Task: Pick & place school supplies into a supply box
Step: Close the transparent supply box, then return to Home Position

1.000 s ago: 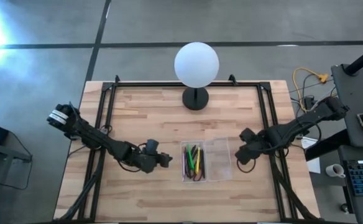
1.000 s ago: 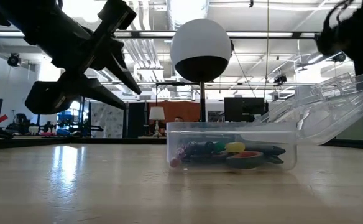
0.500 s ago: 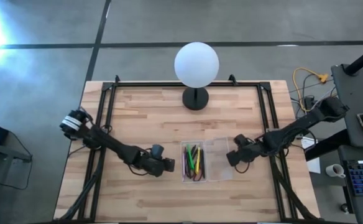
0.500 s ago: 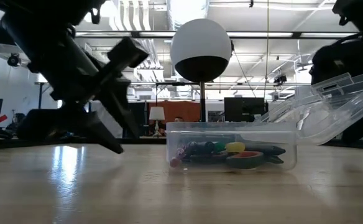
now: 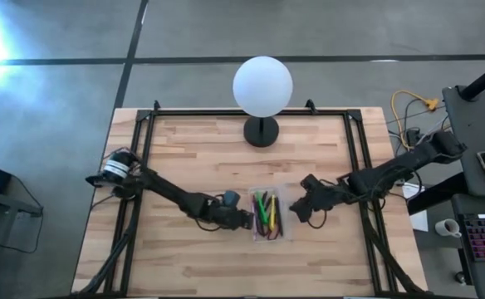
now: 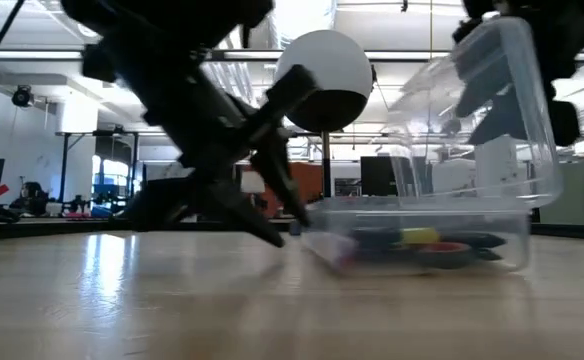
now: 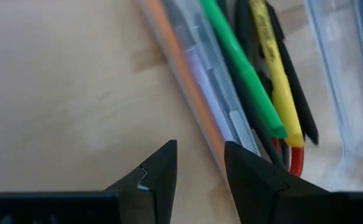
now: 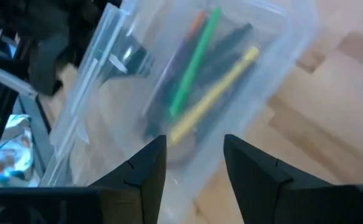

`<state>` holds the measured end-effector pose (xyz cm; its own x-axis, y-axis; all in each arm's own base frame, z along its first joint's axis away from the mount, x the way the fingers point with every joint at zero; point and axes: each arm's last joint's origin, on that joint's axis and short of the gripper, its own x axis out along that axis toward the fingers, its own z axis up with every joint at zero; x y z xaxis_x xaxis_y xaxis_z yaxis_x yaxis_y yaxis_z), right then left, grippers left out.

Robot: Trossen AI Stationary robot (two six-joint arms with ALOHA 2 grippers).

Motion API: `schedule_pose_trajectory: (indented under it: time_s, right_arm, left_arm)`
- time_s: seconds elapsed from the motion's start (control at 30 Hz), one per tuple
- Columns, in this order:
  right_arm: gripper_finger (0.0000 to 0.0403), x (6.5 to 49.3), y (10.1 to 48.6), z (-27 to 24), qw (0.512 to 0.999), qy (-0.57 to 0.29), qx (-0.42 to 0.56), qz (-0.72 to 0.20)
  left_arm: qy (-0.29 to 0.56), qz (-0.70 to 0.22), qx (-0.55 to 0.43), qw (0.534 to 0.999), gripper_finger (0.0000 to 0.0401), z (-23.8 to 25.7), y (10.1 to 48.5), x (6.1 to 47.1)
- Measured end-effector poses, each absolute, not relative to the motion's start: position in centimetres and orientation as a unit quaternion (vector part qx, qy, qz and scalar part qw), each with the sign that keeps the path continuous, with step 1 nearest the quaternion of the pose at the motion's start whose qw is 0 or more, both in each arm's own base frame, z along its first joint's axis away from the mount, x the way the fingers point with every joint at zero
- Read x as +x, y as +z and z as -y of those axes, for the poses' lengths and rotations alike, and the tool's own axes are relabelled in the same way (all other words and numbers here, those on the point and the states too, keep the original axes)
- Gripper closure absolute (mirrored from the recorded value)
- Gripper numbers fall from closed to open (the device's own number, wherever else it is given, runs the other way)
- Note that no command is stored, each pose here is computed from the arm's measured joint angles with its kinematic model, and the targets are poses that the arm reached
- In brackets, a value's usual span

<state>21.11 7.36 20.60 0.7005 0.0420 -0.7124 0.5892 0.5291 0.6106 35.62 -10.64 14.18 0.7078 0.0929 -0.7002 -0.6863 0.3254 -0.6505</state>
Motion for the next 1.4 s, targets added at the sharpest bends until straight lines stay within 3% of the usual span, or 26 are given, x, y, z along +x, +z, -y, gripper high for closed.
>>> schedule_pose_trajectory:
  time_s: [0.3,0.63,0.83,1.07,1.27,1.4]
  right_arm:
    - [0.025,25.2,18.6,-7.6,0.795,-0.149,0.453,-0.375]
    - [0.025,28.3,14.7,-8.9,0.771,-0.146,0.446,-0.431]
    - [0.025,28.4,15.0,-8.9,0.777,-0.142,0.442,-0.425]
    - [0.025,28.2,15.3,-8.5,0.784,-0.148,0.433,-0.419]
    - [0.0251,27.9,16.0,-8.3,0.789,-0.143,0.43,-0.414]
    - [0.025,26.8,18.1,-7.9,0.817,-0.129,0.403,-0.392]
  left_arm:
    - [0.243,-0.276,-0.498,0.785,0.0283,10.0,14.5,38.8]
    - [0.26,-0.228,-0.521,0.781,0.0283,10.5,17.4,36.7]
    - [0.262,-0.238,-0.515,0.78,0.0283,10.5,16.8,36.8]
    - [0.252,-0.279,-0.525,0.764,0.0283,10.8,12.9,37.6]
    - [0.267,-0.3,-0.518,0.755,0.0283,10.8,12.8,37.2]
    - [0.287,-0.357,-0.451,0.766,0.0283,10.8,13.7,35.4]
